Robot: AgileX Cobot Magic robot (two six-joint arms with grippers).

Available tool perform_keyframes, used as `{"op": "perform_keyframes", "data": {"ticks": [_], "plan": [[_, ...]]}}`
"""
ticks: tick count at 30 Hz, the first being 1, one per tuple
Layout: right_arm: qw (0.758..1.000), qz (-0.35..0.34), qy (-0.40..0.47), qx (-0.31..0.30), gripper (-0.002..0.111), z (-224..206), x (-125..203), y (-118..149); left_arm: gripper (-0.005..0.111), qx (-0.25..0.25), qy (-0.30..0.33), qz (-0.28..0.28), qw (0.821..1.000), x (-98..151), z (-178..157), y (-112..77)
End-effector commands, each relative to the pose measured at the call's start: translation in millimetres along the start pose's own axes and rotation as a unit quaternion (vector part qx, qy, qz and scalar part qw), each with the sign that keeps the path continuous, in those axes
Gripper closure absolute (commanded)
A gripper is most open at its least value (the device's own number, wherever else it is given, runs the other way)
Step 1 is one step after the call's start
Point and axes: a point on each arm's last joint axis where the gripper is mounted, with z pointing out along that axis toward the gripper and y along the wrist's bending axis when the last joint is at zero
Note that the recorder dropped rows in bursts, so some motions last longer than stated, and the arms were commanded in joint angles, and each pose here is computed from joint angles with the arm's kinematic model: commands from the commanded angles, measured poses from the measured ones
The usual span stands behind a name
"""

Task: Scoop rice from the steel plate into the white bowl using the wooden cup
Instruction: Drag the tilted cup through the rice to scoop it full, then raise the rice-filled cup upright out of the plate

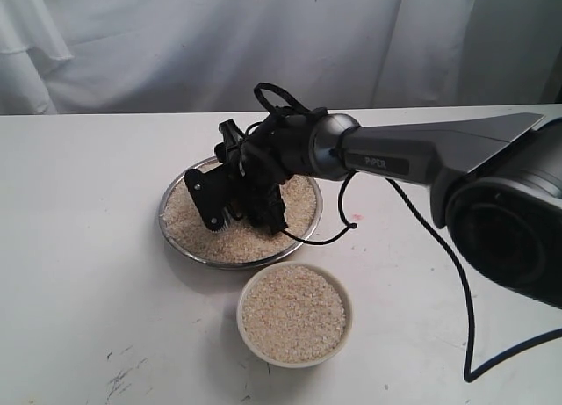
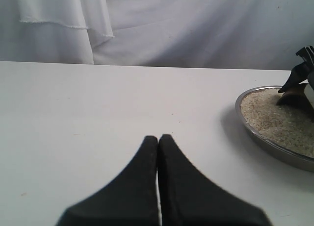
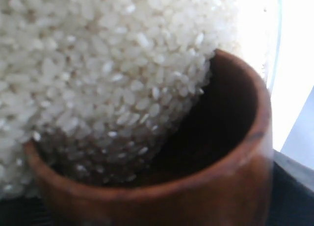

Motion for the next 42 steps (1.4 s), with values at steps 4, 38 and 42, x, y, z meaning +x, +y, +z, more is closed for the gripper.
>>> {"op": "perform_keyframes", "data": {"ticks": [4,38,42], "plan": [[0.997,0.029,-0.024,-0.064,0.108,8,-2,19,0.107,0.001,-0.003,-0.002,1.0,1,0,-0.1],[0.976,0.145,-0.13,-0.097,0.108,11,31,21,0.107,0.001,-0.003,-0.002,1.0,1,0,-0.1],[0.971,0.163,-0.146,-0.095,0.108,11,34,20,0.107,0.001,-0.003,-0.002,1.0,1,0,-0.1]]}}
